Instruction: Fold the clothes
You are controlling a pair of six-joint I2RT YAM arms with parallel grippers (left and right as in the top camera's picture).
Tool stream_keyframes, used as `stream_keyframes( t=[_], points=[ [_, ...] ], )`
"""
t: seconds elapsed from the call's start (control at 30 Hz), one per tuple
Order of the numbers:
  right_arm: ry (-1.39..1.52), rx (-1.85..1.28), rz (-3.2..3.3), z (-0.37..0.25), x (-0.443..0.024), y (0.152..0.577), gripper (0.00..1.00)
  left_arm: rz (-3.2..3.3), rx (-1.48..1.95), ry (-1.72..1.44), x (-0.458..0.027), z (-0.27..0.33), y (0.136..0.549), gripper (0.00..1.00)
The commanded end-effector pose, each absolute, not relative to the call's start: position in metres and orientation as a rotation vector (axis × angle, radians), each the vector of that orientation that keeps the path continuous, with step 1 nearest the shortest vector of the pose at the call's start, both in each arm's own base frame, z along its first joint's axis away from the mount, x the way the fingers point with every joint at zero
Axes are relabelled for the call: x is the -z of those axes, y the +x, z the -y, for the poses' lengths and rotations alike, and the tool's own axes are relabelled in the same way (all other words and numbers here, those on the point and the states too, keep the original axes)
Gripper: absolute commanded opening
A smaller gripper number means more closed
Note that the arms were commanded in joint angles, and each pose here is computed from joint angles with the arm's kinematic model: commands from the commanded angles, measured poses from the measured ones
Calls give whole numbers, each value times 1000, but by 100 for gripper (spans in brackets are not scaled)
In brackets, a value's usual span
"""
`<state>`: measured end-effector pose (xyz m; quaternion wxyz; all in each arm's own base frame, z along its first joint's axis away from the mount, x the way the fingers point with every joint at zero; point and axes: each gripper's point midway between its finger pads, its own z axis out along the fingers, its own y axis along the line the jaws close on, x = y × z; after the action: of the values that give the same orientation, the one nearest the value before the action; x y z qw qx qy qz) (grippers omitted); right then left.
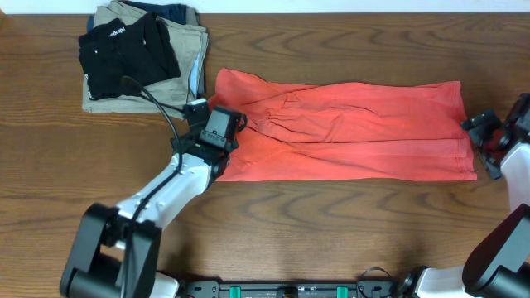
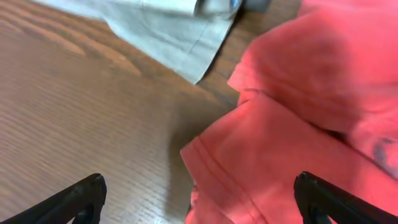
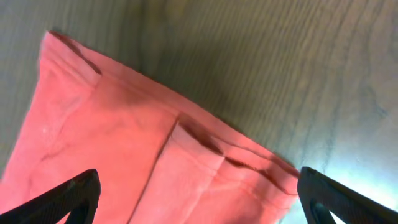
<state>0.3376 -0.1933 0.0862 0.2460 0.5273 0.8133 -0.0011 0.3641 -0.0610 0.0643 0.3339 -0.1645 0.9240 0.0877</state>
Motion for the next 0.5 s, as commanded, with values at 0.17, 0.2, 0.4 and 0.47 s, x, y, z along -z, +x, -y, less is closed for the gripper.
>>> stream_keyframes(
  t=[0.17, 0.2, 0.4, 0.47],
  points=[
    [1139, -241, -2306, 159, -140, 380, 99, -2334, 159, -288, -143, 115, 392, 98],
    [1115, -251, -2331, 152, -139, 380, 99, -2347, 165, -279, -139, 117, 392, 98],
    [963, -276, -2478, 101, -129, 381, 99, -2492, 155, -65, -97, 119, 399, 98],
    [922, -287, -2503, 87, -129, 383, 99, -2560, 208, -39, -83, 116, 405, 98]
  ],
)
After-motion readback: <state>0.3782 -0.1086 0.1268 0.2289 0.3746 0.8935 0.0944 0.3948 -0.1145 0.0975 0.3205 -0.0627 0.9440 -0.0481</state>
